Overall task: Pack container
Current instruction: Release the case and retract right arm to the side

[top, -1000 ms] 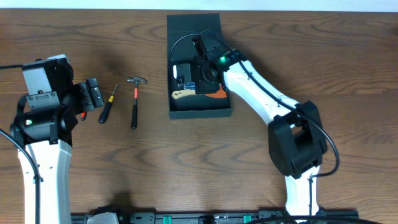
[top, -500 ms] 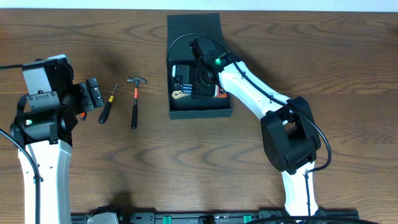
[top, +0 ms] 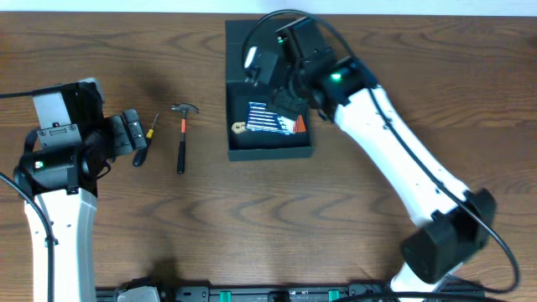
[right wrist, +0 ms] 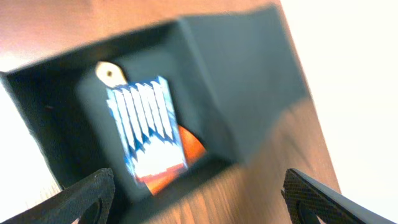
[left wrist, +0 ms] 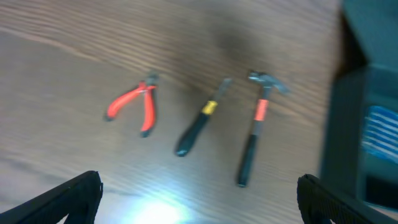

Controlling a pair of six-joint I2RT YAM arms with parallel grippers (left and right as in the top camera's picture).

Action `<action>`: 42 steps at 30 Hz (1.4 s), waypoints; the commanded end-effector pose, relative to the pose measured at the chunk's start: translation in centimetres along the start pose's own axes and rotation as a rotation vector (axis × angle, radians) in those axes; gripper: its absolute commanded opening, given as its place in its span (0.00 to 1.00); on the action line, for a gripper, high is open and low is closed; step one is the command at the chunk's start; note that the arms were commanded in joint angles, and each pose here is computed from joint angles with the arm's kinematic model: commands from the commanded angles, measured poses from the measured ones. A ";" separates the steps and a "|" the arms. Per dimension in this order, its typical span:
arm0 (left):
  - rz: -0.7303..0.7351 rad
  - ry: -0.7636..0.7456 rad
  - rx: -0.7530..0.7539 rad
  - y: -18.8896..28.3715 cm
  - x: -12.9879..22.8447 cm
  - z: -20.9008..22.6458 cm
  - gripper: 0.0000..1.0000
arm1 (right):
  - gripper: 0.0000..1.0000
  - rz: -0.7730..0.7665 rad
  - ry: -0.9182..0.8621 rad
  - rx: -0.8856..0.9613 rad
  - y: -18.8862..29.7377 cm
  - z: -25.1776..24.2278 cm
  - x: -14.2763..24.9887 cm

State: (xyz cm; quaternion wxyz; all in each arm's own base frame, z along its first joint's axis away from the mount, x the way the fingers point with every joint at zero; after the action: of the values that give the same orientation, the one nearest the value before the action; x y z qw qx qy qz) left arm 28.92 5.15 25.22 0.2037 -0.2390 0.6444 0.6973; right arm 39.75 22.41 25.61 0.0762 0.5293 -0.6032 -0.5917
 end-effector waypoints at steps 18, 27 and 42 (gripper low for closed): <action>0.465 -0.123 0.194 -8.1 4.7 -3.6 0.99 | 0.99 0.239 -1.242 0.013 5.3 -15.8 21.2; 0.394 -0.419 0.038 -12.1 -0.4 -7.1 0.97 | 0.99 0.391 -1.329 -0.060 0.1 -14.8 23.6; 0.451 -0.431 0.057 -19.5 1.0 -9.4 0.86 | 0.95 0.476 -1.355 -0.116 -1.8 -13.6 24.8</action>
State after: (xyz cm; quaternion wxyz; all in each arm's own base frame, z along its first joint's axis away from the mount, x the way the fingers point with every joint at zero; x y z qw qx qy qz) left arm 39.95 -2.32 8.84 0.1792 0.0637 0.6485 0.7371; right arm 39.78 -4.40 15.01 -0.1617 -0.1019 -0.5911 -0.7836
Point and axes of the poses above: each gripper's point midway between its finger pads, its own y axis back along the fingers, its own z axis along the line the jaws close on, x = y × z, the point moved 4 cm from there along y, back along the fingers, and after that the axes turned 13 degrees about -y, right-handed, at the moved point
